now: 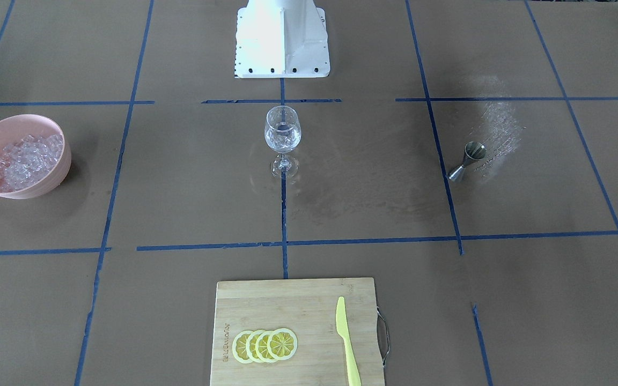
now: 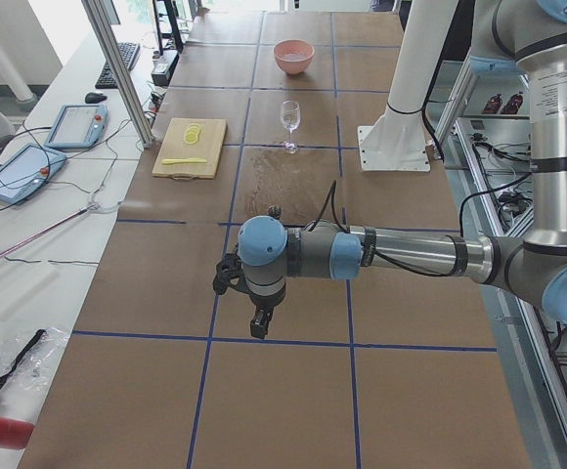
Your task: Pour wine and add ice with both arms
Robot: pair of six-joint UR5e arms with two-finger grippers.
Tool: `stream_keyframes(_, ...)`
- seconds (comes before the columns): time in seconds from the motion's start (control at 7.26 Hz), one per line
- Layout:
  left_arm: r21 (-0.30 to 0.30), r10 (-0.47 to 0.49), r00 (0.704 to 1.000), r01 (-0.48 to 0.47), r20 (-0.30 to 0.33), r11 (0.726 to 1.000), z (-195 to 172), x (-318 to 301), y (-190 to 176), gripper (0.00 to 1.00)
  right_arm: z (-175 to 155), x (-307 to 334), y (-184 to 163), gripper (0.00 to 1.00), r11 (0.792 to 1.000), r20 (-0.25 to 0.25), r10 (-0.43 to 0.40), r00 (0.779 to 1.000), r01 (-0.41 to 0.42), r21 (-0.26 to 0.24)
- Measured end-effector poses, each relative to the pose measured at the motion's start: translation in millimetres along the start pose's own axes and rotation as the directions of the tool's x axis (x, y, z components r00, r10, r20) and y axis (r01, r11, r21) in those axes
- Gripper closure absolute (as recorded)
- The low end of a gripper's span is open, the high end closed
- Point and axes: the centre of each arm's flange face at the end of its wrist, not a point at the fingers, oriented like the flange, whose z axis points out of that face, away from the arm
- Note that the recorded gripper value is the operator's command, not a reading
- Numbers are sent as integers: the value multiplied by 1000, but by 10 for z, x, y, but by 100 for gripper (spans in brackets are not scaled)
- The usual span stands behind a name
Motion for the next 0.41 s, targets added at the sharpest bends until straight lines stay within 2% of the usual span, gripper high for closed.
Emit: stream_keyframes(0.41,1,2,1000,-2,1,1000,-6,3,-10,0,7,4,1,0,1000,2,1,1000,-1,-1)
